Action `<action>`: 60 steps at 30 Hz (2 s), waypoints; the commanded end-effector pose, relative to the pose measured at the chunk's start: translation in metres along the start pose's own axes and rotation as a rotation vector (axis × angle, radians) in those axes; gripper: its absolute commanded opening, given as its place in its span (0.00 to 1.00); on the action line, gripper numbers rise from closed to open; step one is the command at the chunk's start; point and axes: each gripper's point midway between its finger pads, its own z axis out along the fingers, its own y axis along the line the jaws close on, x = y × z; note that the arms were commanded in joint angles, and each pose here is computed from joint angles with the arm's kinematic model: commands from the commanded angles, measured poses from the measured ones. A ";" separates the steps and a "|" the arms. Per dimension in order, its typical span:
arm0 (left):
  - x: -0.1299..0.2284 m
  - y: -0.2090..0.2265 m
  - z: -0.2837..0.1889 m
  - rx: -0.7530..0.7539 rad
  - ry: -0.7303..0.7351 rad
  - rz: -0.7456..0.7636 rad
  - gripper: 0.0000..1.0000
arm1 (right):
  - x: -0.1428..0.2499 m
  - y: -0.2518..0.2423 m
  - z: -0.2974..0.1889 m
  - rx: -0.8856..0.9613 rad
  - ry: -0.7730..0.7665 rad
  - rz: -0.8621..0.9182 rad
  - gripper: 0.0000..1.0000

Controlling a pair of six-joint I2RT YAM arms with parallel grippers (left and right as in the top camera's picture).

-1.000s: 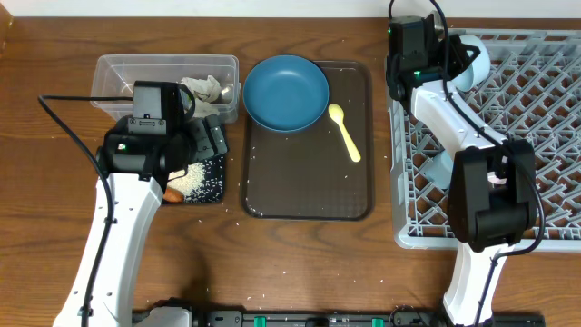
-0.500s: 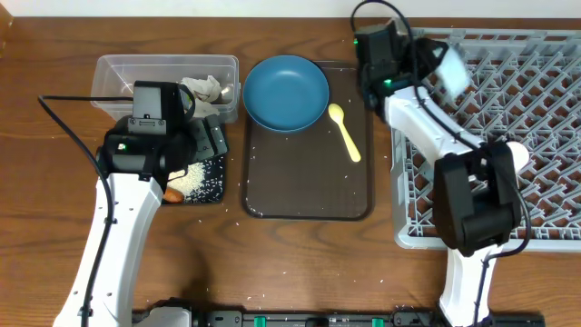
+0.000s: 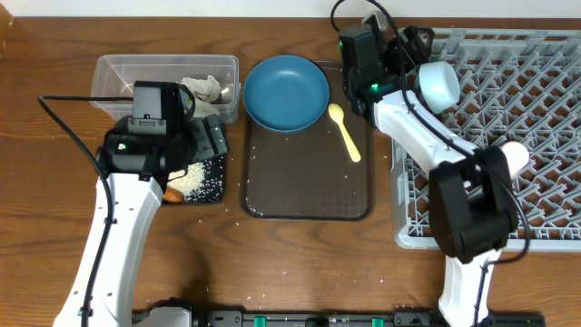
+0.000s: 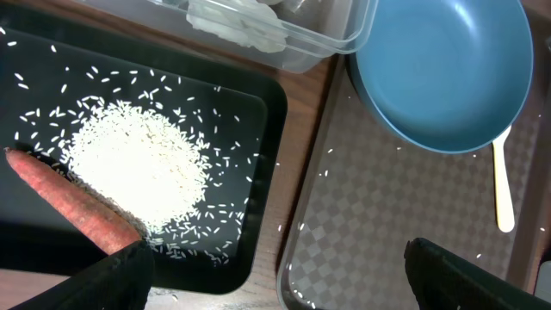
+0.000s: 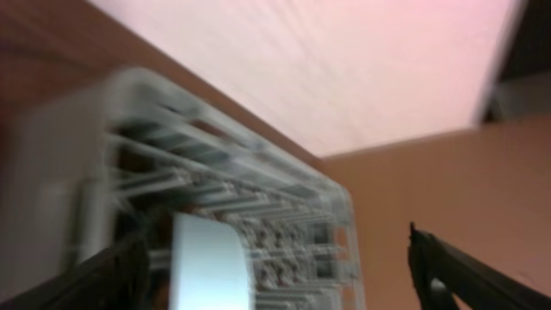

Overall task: Sort waste into correct bins and load items into the dishwasher rack
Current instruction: 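Move the right gripper to the blue plate and grasp its rim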

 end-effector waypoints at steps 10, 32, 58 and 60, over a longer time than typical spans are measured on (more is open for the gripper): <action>-0.004 0.001 -0.001 -0.009 -0.007 -0.005 0.95 | -0.057 0.077 -0.140 -1.092 -0.059 0.681 0.93; -0.004 0.001 -0.001 -0.009 -0.007 -0.005 0.95 | 0.006 0.190 -0.086 -1.007 0.378 0.849 0.43; -0.004 0.001 -0.001 -0.009 -0.007 -0.005 0.95 | 0.014 0.225 -0.092 -1.086 0.434 0.832 0.01; -0.004 0.001 -0.001 -0.009 -0.007 -0.005 0.95 | 0.009 0.219 -0.093 -1.109 0.425 0.845 0.01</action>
